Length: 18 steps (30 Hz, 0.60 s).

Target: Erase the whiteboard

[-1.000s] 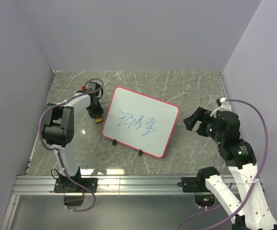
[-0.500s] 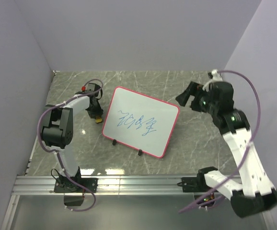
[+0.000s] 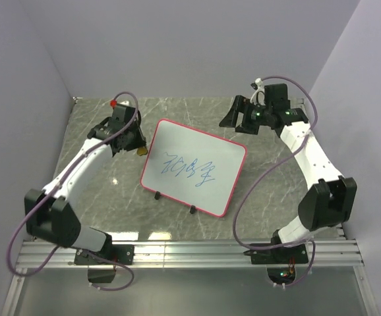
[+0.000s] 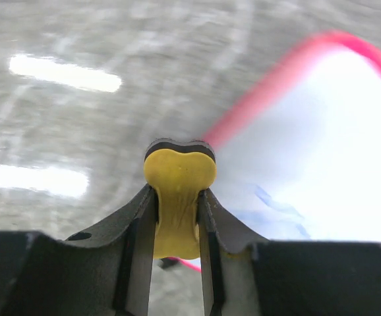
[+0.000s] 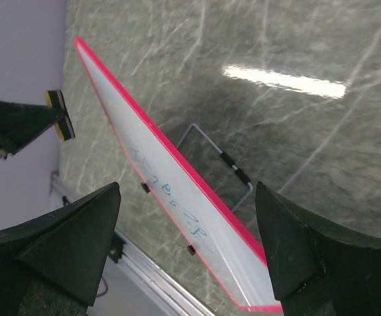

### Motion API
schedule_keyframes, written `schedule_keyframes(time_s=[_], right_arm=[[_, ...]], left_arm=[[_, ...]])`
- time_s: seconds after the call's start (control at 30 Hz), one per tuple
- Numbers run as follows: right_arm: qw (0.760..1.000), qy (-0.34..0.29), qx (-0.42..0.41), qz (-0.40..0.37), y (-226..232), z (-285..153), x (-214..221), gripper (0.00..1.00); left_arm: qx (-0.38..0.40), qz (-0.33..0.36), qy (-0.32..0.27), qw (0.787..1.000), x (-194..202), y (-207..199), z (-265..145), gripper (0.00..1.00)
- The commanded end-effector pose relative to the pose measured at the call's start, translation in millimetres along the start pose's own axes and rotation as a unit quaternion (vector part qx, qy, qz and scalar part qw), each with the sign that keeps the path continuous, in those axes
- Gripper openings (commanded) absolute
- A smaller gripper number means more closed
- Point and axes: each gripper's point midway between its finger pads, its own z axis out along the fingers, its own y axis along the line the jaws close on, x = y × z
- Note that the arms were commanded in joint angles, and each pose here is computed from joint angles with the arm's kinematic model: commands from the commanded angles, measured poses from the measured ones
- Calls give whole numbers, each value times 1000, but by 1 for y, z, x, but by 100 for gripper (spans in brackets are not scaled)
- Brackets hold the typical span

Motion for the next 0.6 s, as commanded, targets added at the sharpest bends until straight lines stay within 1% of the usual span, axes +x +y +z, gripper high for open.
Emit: schedule_keyframes(time_s=[0.0, 0.03, 0.07, 0.13, 0.17, 0.23, 0.27, 0.37, 0.43, 0.47, 0.53, 0.57], right_arm=[[995, 13, -96, -18, 29, 5, -4, 89], [994, 24, -109, -19, 33, 9, 0, 89], [993, 30, -116, -19, 35, 13, 0, 89], [990, 50, -134, -10, 37, 22, 5, 88], [988, 59, -142, -10, 40, 26, 9, 88], [986, 69, -150, -8, 42, 32, 13, 86], [985, 77, -151, -11, 45, 35, 19, 85], [985, 90, -144, -13, 43, 43, 28, 84], [985, 100, -142, -15, 43, 48, 36, 81], [984, 109, -141, -14, 42, 51, 41, 79], [983, 118, -139, -16, 41, 54, 47, 72], [983, 122, -135, -15, 39, 56, 50, 69]], left_arm=[[62, 20, -9, 998, 7, -33, -40, 1], [79, 24, -8, 997, 10, -41, -45, 0], [107, 37, 4, 994, 24, -54, -53, 0], [135, 47, 7, 990, 36, -69, -57, 0], [150, 63, 21, 986, 54, -77, -58, 0], [163, 71, 28, 984, 68, -86, -59, 0], [178, 85, 38, 980, 82, -95, -62, 0], [215, 112, 43, 969, 104, -120, -72, 0], [226, 127, 46, 965, 115, -132, -73, 0], [235, 148, 53, 959, 129, -144, -74, 0], [237, 170, 53, 955, 140, -154, -72, 0], [244, 193, 57, 949, 154, -166, -72, 0]])
